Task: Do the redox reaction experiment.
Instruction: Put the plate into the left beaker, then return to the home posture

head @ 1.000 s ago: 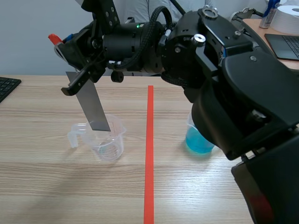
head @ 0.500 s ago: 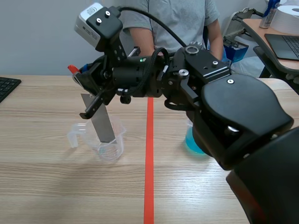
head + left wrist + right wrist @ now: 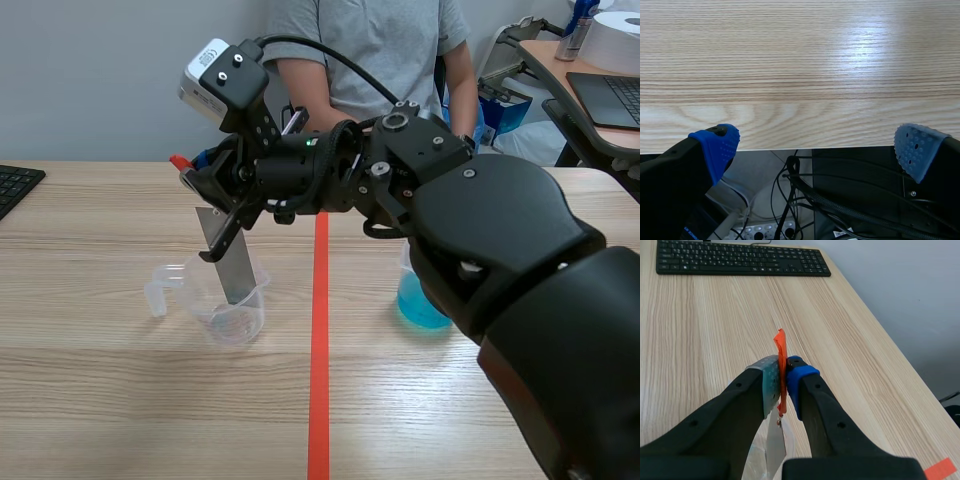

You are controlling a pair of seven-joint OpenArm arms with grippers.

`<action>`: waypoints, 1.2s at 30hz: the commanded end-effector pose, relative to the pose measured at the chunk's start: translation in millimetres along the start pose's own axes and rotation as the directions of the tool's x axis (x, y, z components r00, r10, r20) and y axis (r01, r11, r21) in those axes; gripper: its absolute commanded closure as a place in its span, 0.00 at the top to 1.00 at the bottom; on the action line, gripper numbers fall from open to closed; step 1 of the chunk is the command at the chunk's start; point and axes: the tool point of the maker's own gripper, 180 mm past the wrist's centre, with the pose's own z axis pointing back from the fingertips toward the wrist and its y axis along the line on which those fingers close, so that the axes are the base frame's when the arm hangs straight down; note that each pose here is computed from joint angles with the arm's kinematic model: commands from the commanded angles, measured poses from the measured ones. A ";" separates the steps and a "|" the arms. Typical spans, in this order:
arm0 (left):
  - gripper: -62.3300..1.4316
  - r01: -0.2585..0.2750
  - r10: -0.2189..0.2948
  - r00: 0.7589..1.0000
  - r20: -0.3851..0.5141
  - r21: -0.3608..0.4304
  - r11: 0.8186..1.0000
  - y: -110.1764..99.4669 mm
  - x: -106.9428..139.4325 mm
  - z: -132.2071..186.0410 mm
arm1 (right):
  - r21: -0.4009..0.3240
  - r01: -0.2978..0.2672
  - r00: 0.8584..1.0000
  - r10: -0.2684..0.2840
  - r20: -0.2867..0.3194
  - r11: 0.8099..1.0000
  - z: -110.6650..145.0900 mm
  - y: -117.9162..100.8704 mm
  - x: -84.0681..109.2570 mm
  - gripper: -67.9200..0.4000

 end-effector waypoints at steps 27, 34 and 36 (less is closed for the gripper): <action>1.00 0.005 -0.005 1.000 0.018 -0.011 1.000 -2.2 5.8 -0.5 | 0.215 0.005 0.996 -0.024 0.083 0.977 -16.2 76.9 15.6 0.93; 1.00 0.006 -0.005 1.000 0.019 -0.011 1.000 -2.2 5.9 -0.5 | 0.228 0.053 0.996 -0.068 0.060 0.972 -13.3 92.2 2.8 1.00; 1.00 0.006 -0.006 1.000 0.019 -0.010 1.000 -2.1 6.0 -0.6 | 0.228 0.065 0.995 -0.081 0.063 0.972 -10.4 94.0 1.9 1.00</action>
